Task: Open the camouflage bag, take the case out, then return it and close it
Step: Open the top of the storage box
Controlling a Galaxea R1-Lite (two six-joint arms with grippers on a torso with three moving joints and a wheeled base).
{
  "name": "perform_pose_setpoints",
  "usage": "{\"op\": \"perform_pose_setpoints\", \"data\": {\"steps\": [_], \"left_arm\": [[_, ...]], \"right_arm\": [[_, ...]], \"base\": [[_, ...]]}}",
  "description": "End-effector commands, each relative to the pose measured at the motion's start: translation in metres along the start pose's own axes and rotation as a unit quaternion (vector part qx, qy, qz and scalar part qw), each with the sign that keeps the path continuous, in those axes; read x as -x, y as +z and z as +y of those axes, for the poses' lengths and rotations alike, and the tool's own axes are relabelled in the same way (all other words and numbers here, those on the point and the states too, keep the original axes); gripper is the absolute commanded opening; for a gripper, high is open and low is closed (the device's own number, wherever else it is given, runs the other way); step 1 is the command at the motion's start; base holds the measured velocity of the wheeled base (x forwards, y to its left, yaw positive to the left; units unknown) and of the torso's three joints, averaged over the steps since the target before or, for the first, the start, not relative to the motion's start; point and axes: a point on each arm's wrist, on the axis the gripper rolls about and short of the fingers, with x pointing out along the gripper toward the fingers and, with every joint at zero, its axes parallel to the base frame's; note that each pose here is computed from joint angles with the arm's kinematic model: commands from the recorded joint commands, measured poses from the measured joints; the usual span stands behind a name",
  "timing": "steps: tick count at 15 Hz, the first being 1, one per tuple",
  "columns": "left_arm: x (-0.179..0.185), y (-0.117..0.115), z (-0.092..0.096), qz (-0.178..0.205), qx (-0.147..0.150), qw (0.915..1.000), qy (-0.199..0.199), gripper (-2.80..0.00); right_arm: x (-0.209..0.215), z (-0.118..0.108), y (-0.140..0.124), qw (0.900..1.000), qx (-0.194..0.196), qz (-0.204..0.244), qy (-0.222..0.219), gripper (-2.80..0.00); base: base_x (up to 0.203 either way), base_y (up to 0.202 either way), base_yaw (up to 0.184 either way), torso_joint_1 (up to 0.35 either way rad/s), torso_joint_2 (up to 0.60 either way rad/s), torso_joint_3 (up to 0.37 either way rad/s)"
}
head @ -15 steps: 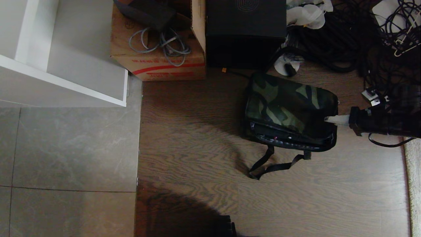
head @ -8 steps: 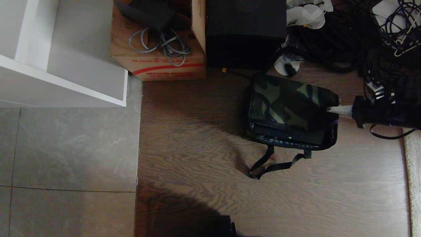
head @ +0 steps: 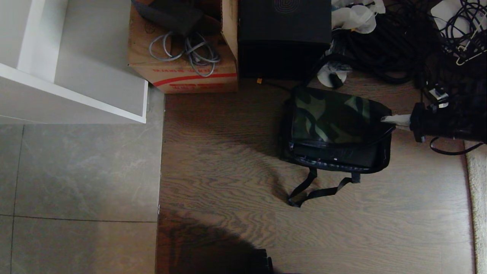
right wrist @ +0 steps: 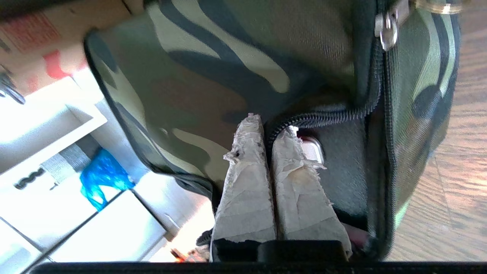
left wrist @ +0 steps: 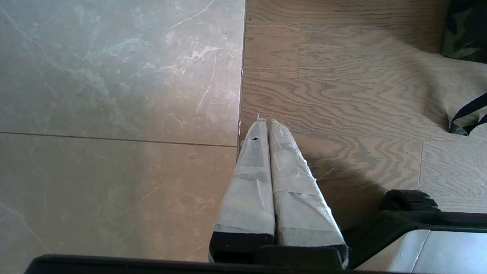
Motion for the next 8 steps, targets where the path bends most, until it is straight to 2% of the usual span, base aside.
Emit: {"op": "perform_pose_setpoints", "data": {"steps": [1, 5, 8], "left_arm": [[0.000, 0.000, 0.000, 0.001, 0.000, 1.0000, 0.000, -2.80], [0.000, 0.000, 0.000, 0.001, 0.000, 1.0000, 0.000, -2.80], [0.000, 0.000, 0.000, 0.001, 0.000, 1.0000, 0.000, -2.80]], "right_arm": [[0.001, 0.001, 0.005, 1.000, -0.004, -0.005, 0.004, -2.80], [0.003, 0.014, 0.022, 0.998, -0.056, -0.026, 0.019, -2.80], [0.006, 0.016, 0.027, 0.998, -0.049, -0.036, 0.023, -2.80]], "base": [[0.000, 0.000, 0.000, 0.000, 0.00, 0.000], [0.000, 0.000, 0.000, 0.000, 0.00, 0.000], [0.000, 0.000, 0.000, 0.000, 0.00, 0.000]]}}
